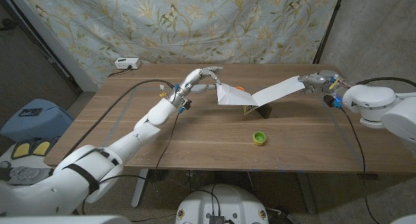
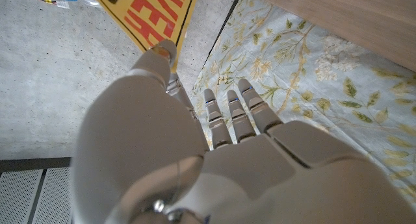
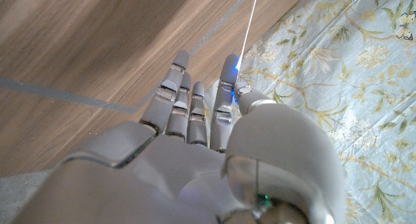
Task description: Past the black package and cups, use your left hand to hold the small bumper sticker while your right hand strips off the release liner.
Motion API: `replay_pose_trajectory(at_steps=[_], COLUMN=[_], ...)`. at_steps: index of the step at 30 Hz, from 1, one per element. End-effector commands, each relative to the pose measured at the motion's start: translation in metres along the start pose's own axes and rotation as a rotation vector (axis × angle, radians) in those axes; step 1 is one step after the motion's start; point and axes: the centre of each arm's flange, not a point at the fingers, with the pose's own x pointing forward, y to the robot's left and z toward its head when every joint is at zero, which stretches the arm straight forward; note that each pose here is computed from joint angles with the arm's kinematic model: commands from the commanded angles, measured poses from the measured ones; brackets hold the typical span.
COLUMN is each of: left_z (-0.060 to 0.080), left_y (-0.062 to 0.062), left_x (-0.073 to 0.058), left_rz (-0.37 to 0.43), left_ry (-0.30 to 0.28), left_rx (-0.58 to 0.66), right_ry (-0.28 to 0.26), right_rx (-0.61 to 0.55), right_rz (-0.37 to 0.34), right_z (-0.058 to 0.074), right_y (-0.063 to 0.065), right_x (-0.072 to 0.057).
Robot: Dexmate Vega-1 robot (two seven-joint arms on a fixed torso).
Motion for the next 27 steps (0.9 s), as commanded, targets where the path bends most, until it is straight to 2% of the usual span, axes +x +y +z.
replay_pose_trajectory(at_steps=[1,27], left_z=[0.006,0.009], left_y=[0.008,0.033], left_x=[-0.012,-0.026], left_rz=[0.026,0.058], left_ry=[0.019,0.040], left_rx=[0.012,0.052], right_ry=[0.001,0.014], right_rx=[-0.013,-0.027], right_rz=[0.012,0.009], right_z=[0.002,0.003], right_y=[0.002,0.004], right_x=[0.005,0.011])
